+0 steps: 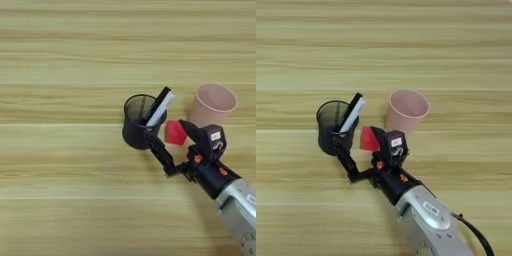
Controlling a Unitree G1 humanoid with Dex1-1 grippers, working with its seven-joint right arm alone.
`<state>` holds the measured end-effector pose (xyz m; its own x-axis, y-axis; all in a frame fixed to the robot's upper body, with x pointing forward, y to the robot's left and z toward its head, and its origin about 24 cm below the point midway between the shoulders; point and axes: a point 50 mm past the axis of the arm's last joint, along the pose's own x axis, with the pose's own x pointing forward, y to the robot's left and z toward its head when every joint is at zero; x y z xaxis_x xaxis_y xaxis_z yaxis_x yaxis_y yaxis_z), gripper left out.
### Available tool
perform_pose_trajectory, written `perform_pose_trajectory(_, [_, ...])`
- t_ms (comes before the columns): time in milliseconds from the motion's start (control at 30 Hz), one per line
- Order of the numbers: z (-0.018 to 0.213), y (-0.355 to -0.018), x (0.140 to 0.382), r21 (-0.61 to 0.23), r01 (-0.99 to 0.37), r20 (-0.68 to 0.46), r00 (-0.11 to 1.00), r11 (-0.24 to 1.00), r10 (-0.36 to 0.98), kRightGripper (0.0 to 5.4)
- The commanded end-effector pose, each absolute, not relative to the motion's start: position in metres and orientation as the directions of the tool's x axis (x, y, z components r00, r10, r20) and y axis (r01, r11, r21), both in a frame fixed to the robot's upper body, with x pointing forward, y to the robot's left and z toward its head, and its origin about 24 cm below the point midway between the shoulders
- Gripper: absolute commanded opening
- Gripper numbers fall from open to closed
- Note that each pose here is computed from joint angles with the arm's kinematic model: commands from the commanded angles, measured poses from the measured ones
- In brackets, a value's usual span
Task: Move the objects on the table
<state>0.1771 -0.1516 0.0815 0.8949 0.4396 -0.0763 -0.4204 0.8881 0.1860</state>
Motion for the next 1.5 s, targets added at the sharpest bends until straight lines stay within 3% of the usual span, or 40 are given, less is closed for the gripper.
perform_pose_trajectory(33, [0.101, -0.15, 0.182, 0.119, -0.439, 0.008, 0.897, 0.891, 0.441, 5.37])
perform_pose_trajectory(1500, [0.102, -0.154, 0.229, 0.096, -0.393, -0.012, 0.918, 0.915, 0.396, 5.37])
